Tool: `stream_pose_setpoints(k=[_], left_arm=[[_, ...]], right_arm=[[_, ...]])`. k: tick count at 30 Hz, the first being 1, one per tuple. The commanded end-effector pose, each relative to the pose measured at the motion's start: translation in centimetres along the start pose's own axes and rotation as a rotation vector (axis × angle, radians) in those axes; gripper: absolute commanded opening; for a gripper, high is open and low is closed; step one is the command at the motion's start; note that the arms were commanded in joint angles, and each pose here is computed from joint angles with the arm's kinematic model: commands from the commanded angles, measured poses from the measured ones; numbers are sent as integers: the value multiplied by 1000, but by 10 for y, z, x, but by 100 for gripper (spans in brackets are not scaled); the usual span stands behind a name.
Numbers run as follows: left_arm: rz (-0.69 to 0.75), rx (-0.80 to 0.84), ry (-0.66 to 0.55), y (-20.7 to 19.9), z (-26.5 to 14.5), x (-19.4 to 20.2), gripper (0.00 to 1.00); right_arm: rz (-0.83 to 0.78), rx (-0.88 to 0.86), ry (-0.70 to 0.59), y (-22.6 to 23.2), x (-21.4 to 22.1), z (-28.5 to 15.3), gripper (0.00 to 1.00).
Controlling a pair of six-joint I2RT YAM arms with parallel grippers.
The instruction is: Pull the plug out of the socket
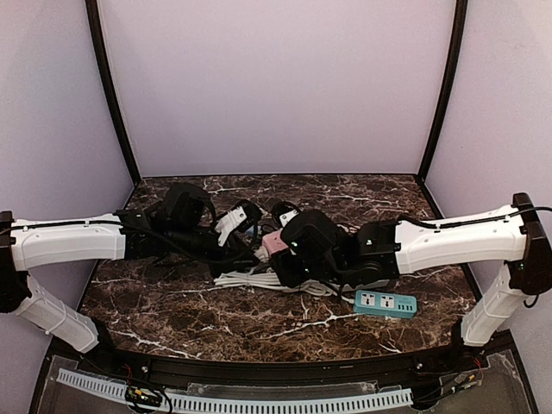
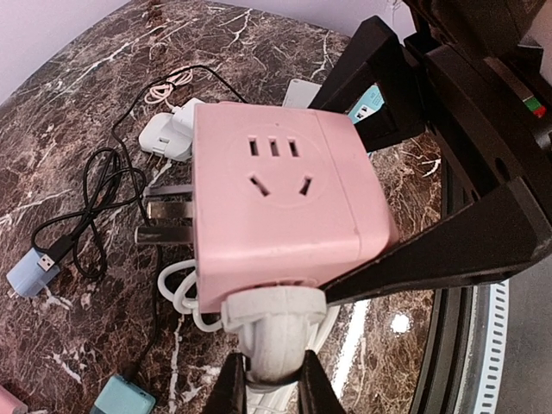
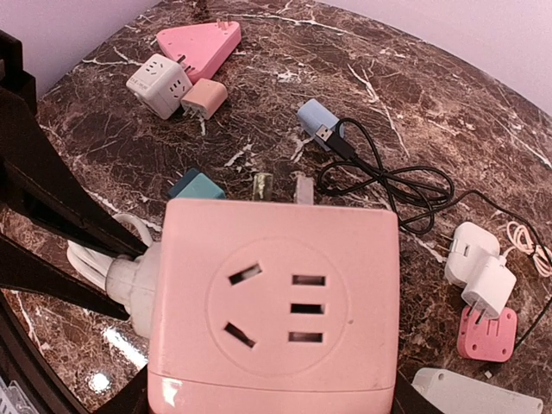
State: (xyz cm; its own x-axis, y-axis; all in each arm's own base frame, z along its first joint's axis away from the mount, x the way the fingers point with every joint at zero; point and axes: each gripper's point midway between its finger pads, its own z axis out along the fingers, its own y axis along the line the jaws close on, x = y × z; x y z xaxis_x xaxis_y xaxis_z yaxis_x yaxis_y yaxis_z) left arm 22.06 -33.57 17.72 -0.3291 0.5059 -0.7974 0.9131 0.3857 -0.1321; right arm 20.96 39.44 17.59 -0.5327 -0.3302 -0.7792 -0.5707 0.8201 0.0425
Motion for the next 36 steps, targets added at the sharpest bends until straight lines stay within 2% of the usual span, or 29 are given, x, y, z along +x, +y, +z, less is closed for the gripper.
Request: stream_pose_setpoints(k=[1,4,6,7,9,14,26,36], left_arm=[[-15,-33,-61,12,-15,-16,1],[-7,2,-66,6,-15,-18,2],[-3,-2,-60,6,-14,-17,14],[0,-5,-58,7,-14,-17,25],[2,-13,-42,9,-12,-13,40],[18,-10,-4,6,-4,-6,59],[42,37,31,-12,9,0,68],[45,2,38,-7,12,-3,48]], right_arm=[[24,52,-10,-12,-4,-16,0],[62,42,-11,-12,-12,-19,0],[66,24,-16,-9,-17,-23,0],[58,9,-21,-6,-20,-24,0],[45,-37,-36,2,-27,-29,0],[22,-109,-62,16,-38,-35,0],[48,-41,-73,13,-45,-27,0],[20,-50,-59,25,-44,-18,0]])
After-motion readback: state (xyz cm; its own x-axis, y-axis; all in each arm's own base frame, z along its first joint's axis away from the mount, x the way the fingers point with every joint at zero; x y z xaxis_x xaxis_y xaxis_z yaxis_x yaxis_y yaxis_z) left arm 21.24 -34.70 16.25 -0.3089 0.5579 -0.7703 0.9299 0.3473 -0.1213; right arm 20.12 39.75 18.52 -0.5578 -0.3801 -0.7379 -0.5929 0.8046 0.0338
